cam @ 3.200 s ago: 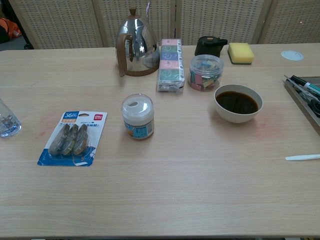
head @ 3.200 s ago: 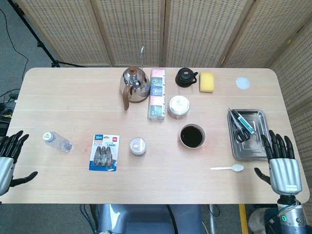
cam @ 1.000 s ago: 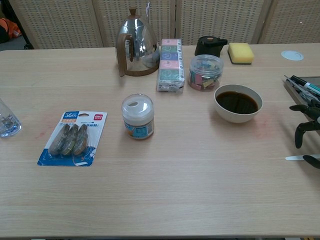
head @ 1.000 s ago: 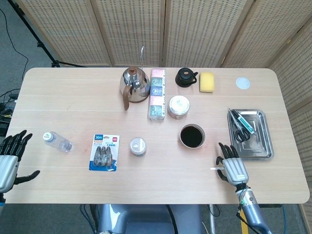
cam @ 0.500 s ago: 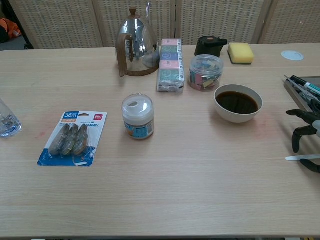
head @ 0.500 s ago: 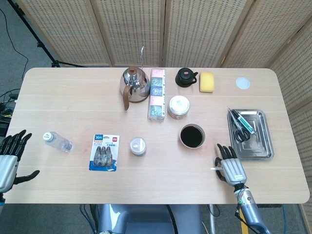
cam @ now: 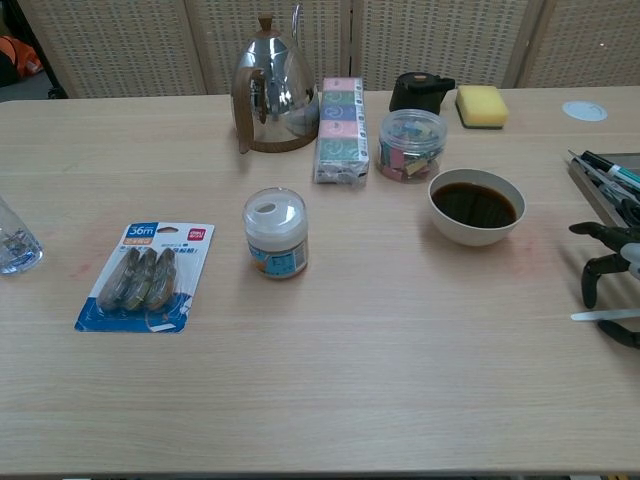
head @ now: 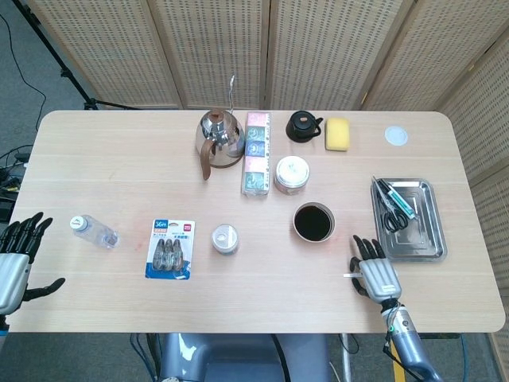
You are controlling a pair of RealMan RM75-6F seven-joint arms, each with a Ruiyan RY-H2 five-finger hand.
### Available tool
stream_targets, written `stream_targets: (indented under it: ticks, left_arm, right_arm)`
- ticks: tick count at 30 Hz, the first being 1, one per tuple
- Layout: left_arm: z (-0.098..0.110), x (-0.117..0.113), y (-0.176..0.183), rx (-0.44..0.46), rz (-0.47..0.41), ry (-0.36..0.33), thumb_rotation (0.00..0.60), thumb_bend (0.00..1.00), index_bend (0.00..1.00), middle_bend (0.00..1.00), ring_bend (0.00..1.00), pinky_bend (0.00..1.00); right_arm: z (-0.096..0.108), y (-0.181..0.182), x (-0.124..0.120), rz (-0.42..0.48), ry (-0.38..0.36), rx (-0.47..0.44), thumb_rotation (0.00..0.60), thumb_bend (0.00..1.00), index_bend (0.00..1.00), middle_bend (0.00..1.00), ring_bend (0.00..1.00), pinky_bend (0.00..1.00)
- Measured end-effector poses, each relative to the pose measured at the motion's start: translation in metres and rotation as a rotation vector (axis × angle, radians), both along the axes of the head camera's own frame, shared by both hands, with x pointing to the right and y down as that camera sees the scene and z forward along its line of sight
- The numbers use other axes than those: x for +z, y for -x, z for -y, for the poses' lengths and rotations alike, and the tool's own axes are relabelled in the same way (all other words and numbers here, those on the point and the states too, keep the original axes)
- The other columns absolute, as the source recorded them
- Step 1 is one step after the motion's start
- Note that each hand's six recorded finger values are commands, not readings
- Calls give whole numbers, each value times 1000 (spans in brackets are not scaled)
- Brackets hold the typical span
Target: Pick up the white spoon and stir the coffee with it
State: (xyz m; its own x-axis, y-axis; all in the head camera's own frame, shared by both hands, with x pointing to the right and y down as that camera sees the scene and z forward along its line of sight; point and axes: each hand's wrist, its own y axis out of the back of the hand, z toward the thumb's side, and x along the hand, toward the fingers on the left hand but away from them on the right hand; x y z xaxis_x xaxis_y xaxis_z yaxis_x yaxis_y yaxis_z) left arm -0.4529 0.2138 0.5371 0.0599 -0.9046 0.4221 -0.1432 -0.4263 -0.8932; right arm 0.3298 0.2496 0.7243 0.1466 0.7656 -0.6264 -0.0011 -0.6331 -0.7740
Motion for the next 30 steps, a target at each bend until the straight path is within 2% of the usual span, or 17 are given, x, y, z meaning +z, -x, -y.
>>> stream_targets:
  ticks: [11, 15, 21, 30]
  left_arm:
    - [0, 0, 0, -1, 0, -1, 600, 0, 0, 0, 0, 0]
    - [0, 0, 0, -1, 0, -1, 600, 0, 0, 0, 0, 0]
    - [0, 0, 0, -1, 0, 1, 600, 0, 0, 0, 0, 0]
    - [1, 2, -1, 0, 1, 5, 600, 0, 0, 0, 0, 0]
  right_arm:
    - [1, 1, 3, -19, 33, -17, 600, 414, 481, 0, 0, 0]
    - [1, 1, 4, -27, 46, -18, 600, 416, 510, 0, 0, 0]
    - [3, 1, 4, -23, 56, -11, 600, 466, 541, 0, 0, 0]
    - [7, 3, -4, 7, 27, -4, 600, 466, 564, 0, 0, 0]
